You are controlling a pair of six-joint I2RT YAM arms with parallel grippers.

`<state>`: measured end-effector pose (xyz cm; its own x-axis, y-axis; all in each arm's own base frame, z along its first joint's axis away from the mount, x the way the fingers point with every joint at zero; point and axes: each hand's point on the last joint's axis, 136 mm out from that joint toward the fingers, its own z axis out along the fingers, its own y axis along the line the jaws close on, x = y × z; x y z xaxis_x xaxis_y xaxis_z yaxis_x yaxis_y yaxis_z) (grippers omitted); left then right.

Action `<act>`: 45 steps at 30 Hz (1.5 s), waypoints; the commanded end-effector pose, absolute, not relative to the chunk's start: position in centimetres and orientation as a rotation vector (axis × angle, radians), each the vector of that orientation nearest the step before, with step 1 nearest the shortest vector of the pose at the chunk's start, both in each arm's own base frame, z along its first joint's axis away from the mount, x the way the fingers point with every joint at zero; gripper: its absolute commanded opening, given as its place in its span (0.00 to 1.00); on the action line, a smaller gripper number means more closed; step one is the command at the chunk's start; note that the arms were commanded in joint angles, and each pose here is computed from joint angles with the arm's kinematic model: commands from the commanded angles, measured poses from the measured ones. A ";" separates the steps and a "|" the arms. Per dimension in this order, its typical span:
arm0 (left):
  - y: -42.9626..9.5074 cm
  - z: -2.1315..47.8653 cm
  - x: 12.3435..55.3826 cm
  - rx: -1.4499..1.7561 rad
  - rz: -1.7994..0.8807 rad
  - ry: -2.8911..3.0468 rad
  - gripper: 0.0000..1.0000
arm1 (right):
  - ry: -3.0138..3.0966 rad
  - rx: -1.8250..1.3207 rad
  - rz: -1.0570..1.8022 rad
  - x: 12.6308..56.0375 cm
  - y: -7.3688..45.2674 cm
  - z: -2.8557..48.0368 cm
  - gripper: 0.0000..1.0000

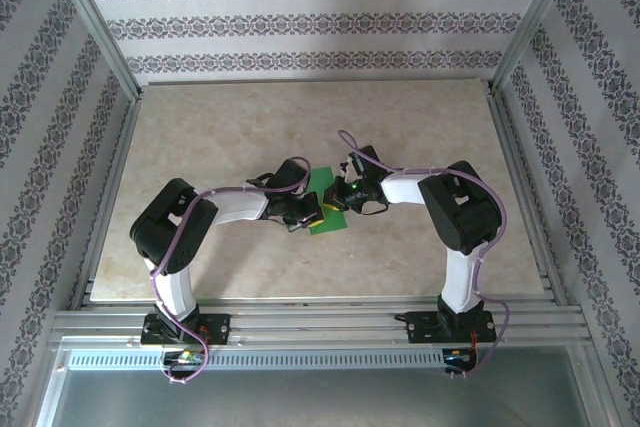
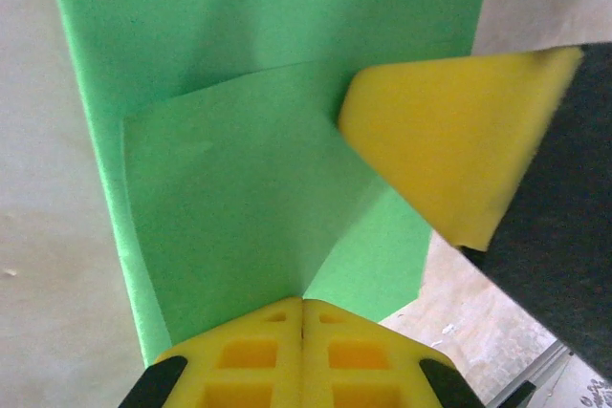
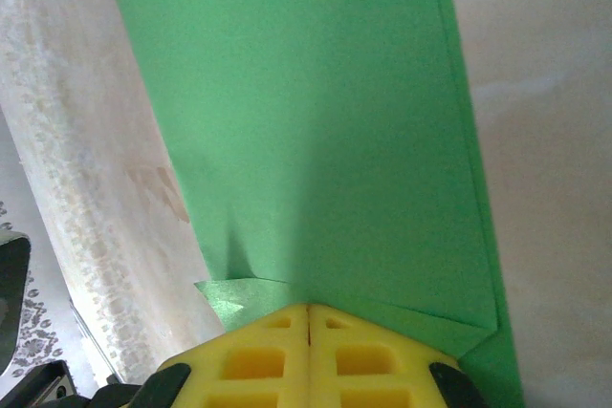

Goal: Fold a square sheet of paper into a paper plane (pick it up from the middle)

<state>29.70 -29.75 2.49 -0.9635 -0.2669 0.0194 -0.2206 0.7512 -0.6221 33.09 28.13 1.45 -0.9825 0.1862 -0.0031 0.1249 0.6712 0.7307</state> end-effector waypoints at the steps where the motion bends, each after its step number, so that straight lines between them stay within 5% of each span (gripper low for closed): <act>1: -29.3 1.8 28.8 -0.418 -0.943 2.921 0.03 | 2.960 0.389 1.027 30.7 25.9 -3.4 0.02; 38: -26.0 0.4 23.0 -0.162 -0.793 3.148 0.02 | 2.987 0.410 1.004 30.5 25.5 -3.9 0.02; 45: -26.7 4.4 24.5 -0.035 -0.837 3.027 0.01 | 2.985 0.410 1.006 30.5 25.5 -3.8 0.02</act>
<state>25.26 -27.00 2.38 -0.9966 -0.0724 0.0390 -0.0821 0.8489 -0.5221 33.06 28.13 1.40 -0.9828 0.1845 0.0042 0.1288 0.6695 0.7315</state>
